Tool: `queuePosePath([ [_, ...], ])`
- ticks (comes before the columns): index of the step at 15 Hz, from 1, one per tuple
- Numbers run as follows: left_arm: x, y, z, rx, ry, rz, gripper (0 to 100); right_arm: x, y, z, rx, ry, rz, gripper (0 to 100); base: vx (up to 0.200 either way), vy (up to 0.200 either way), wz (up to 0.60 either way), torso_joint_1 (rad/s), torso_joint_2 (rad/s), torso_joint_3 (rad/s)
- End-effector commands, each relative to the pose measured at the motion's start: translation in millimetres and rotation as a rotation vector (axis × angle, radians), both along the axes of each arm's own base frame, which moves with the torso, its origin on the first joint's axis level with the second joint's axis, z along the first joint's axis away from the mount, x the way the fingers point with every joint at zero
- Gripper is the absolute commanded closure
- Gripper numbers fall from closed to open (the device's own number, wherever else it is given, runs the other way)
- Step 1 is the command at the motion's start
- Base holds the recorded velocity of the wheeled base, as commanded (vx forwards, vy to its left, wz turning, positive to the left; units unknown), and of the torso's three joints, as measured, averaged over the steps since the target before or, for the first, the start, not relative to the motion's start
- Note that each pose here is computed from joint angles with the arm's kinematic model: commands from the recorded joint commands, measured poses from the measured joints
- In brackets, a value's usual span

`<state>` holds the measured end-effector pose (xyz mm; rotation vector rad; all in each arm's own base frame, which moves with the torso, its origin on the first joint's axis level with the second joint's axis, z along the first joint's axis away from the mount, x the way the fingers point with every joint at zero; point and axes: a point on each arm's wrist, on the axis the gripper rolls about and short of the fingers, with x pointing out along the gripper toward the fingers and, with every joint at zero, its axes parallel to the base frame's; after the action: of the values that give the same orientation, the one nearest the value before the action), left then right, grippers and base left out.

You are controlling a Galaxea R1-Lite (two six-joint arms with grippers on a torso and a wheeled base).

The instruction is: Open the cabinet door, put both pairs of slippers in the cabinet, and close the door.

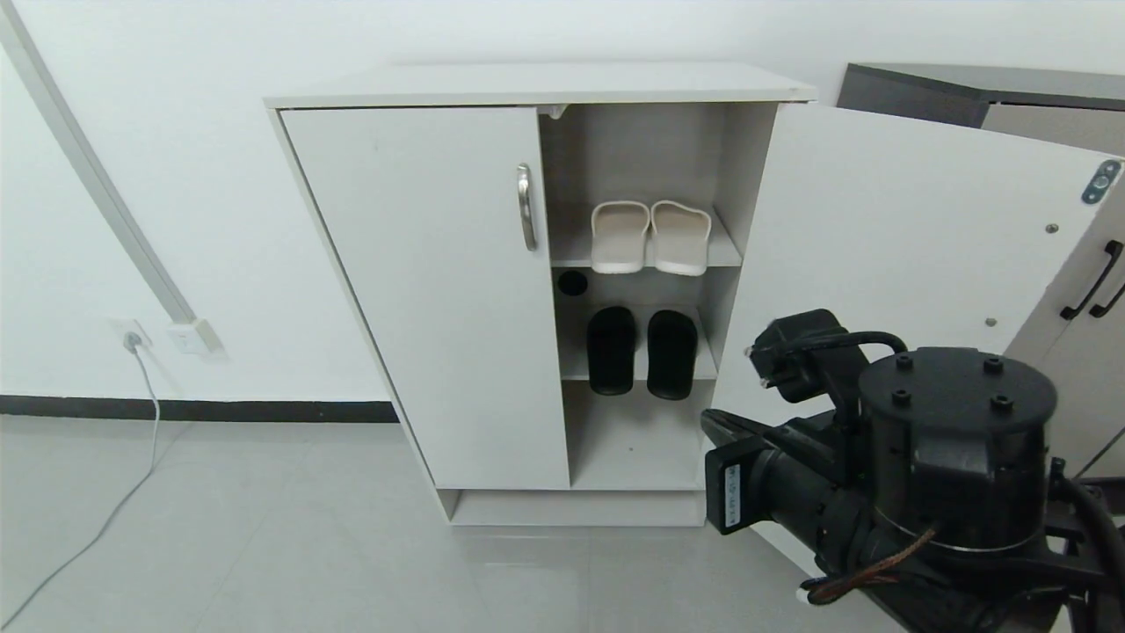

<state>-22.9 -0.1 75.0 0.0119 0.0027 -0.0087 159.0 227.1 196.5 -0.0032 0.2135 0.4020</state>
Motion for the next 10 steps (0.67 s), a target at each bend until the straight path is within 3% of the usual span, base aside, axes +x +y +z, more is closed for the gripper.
queuePosePath([
  [1, 0.1, 0.0, 0.4, 0.0, -0.001, 0.0, 100, -0.6, 0.8, 0.3, 0.004, -0.001, 0.004, 100, 0.0, 0.0, 0.0, 0.066, -0.57, -0.364],
  [10, 0.1, 0.0, 0.4, 0.0, -0.001, 0.0, 100, -0.3, -0.2, -1.4, -0.001, 0.002, 0.001, 100, 0.0, 0.0, 0.0, 0.106, -0.48, -0.341],
])
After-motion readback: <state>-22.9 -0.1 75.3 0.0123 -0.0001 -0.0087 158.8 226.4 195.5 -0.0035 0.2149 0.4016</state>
